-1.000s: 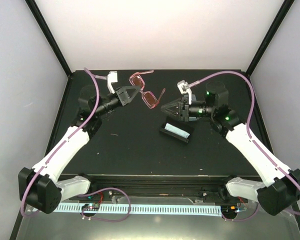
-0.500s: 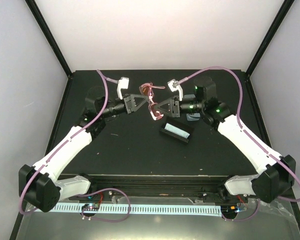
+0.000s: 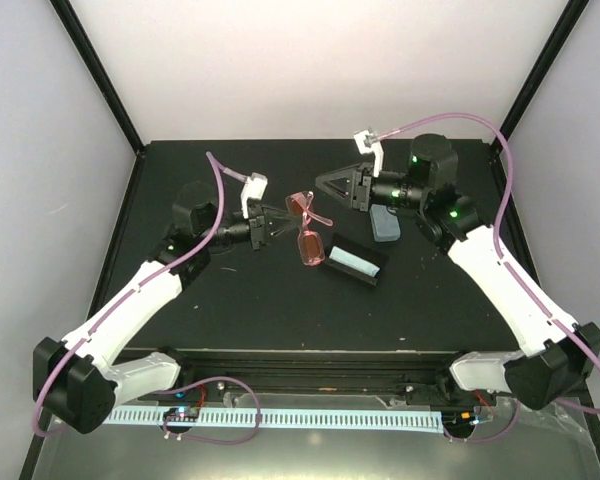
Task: Organize the sunglasses
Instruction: Fold the sunglasses.
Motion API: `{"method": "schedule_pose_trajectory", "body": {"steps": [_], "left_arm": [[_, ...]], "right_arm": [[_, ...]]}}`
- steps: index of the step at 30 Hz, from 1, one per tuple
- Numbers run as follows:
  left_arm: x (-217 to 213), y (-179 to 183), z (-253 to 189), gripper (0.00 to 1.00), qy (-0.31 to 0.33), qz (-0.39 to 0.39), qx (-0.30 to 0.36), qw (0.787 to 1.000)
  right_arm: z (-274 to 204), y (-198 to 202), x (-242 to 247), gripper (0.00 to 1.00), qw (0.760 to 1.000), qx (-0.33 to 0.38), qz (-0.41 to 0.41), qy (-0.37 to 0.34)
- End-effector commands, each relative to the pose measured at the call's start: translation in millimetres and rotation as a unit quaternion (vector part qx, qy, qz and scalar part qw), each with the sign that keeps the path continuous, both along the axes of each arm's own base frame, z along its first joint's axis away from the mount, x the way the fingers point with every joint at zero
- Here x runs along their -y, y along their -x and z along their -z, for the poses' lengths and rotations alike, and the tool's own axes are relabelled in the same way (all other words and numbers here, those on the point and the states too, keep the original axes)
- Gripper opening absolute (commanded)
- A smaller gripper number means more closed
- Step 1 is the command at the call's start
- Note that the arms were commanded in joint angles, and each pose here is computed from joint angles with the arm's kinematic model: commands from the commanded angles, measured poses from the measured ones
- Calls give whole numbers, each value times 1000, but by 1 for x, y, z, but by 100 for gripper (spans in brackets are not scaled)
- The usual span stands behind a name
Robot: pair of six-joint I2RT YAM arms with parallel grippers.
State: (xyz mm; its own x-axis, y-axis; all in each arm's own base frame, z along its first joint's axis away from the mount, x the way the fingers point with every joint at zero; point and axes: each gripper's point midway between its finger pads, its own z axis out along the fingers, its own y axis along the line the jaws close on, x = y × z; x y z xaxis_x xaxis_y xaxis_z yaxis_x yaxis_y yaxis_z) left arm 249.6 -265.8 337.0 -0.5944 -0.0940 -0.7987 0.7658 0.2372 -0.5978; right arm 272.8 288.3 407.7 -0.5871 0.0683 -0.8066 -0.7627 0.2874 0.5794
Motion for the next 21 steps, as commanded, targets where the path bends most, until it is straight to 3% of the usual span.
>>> {"method": "schedule_pose_trajectory", "body": {"steps": [1,10,18,21], "left_arm": [[4,11,0,2,-13,32,31,999],[8,-1,8,1,-19,23,7,1000],[15,-1,3,1,-1,49,-16,999],[13,-10,14,2,-19,22,-25,999]], "right_arm": [[-16,23,-19,21,995,27,-94,-26],[45,40,-25,22,991,-8,-132,23],[91,25,-21,22,992,-54,-84,82],[92,10,-11,21,993,-47,-22,102]]}}
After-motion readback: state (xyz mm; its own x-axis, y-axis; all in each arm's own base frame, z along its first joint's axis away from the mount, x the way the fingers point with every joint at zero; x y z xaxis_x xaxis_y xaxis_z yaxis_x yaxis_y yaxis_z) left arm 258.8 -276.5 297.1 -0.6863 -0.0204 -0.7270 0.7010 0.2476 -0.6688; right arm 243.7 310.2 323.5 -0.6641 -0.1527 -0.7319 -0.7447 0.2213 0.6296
